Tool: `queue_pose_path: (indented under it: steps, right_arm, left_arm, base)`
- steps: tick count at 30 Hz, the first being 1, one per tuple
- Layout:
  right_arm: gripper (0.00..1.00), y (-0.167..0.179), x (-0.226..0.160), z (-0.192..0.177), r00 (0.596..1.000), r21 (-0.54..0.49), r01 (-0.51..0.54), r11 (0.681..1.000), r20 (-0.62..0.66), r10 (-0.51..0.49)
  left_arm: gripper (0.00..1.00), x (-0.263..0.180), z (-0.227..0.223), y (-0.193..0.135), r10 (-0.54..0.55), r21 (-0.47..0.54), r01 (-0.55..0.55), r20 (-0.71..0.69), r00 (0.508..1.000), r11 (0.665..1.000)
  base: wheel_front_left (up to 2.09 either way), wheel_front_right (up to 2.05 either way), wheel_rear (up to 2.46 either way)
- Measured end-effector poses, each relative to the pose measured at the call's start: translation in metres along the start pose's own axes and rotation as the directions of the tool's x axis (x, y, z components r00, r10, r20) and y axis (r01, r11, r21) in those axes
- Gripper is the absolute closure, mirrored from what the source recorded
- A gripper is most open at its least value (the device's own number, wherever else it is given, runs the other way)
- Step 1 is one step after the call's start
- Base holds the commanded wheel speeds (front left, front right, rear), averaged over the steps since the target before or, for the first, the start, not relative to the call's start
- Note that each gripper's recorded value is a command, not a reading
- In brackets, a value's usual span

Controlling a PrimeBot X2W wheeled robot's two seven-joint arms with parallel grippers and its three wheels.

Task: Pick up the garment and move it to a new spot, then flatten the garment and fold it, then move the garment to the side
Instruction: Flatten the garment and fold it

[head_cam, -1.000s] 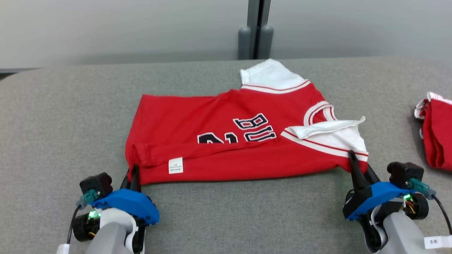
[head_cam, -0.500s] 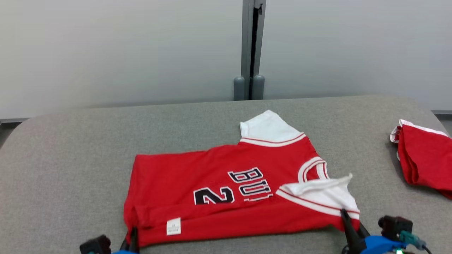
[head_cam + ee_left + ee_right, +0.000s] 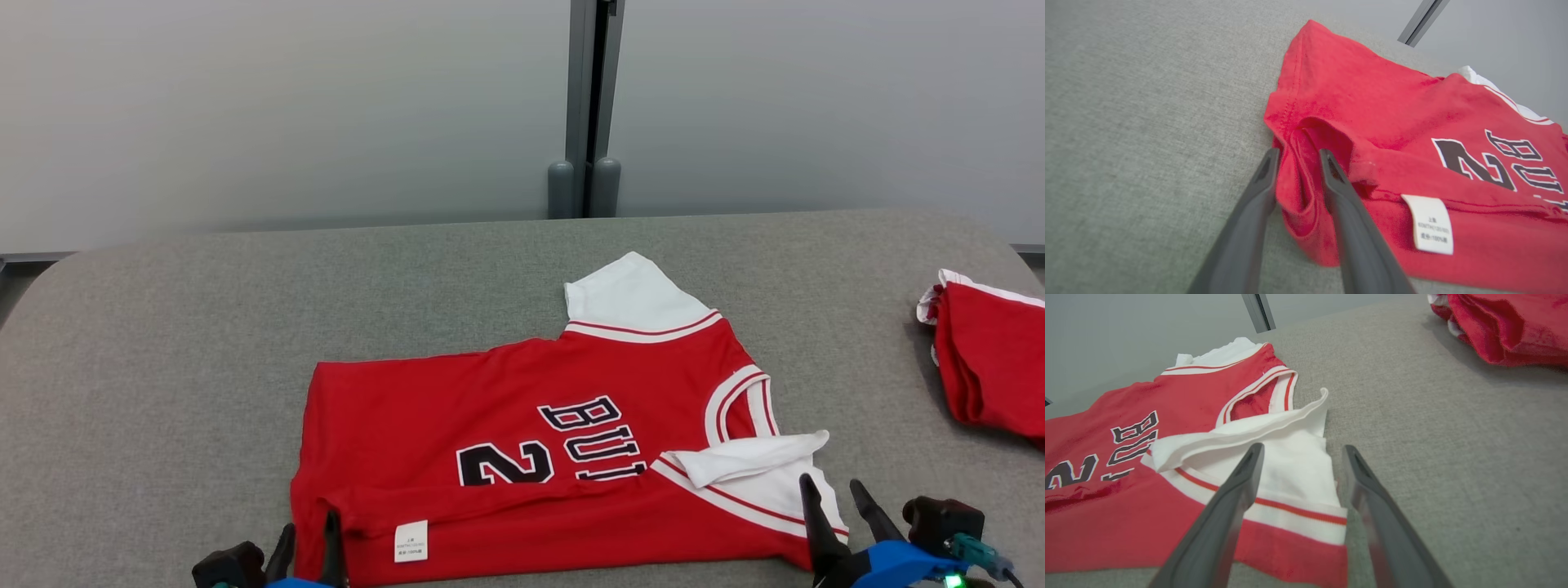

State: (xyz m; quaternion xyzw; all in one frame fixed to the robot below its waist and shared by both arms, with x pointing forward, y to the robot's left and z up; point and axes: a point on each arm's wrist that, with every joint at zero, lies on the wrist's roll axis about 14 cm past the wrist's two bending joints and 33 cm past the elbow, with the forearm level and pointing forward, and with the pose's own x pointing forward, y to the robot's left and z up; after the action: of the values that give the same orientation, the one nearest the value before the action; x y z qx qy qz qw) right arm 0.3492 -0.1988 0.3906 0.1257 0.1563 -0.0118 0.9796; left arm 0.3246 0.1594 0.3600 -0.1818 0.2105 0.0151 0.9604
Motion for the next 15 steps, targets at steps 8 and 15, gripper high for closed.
queue_pose_path:
  steps: [8, 15]
  right_arm:
    - [0.0, 0.009, 0.018, 0.038, 0.994, -0.03, -0.015, 0.999, 0.108, 0.018]
    - [0.0, 0.019, 0.034, 0.07, 0.981, -0.071, -0.034, 0.997, 0.187, 0.047]
  left_arm:
    - [0.0, 0.01, 0.031, -0.01, -0.017, 0.049, 0.012, 0.091, 0.996, 0.999]
    - [0.0, 0.026, 0.056, -0.02, -0.042, 0.106, 0.026, 0.144, 0.989, 0.994]
  base:
    - [0.0, 0.0, 0.0]
    - [0.0, 0.0, 0.0]
